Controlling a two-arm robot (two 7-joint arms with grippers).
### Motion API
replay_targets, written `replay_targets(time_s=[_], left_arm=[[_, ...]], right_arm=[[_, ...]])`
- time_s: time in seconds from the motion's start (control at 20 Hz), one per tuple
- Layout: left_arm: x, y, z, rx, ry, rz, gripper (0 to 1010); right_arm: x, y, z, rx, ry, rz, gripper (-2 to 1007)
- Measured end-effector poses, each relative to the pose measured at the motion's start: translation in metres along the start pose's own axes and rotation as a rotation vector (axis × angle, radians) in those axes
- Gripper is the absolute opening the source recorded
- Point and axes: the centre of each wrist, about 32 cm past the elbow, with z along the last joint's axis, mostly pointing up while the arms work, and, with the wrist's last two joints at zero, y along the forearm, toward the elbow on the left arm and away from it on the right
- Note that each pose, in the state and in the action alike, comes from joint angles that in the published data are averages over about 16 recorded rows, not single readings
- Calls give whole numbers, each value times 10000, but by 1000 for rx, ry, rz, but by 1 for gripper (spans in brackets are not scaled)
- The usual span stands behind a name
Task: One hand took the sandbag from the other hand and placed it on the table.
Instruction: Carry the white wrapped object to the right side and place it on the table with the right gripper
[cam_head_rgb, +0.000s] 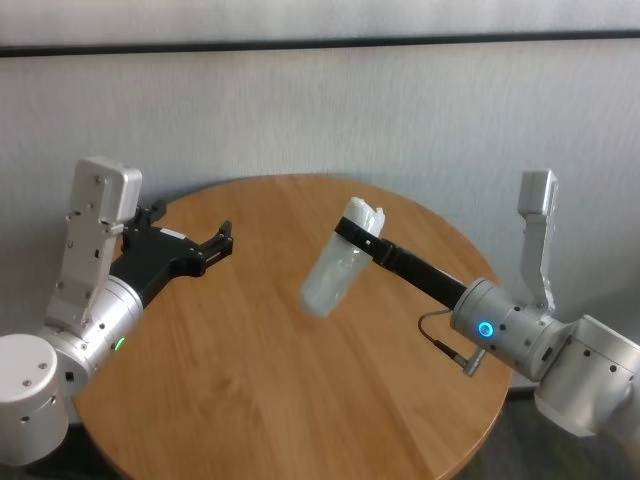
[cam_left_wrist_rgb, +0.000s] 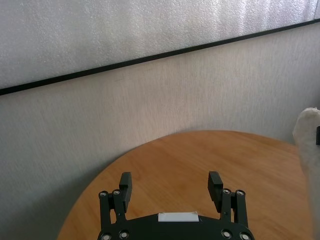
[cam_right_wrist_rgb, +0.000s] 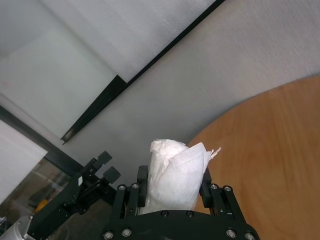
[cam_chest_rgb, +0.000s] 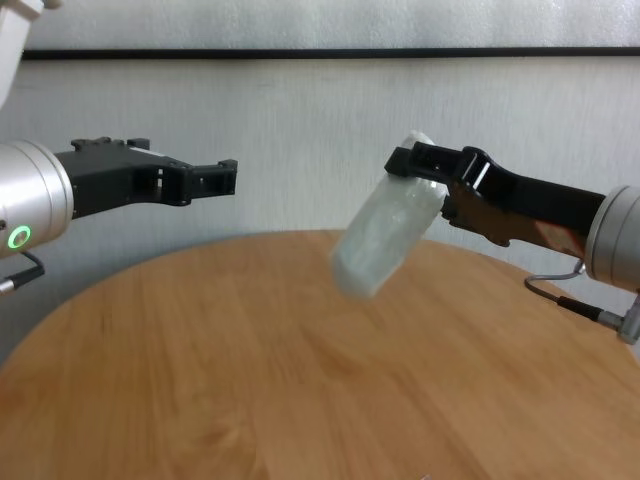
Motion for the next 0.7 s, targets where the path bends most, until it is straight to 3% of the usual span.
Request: replay_targets(time_s=[0.7], left_arm=[[0, 0, -2, -4, 0, 1, 1001]], right_arm=[[79, -73, 65, -28, -45, -109, 598]])
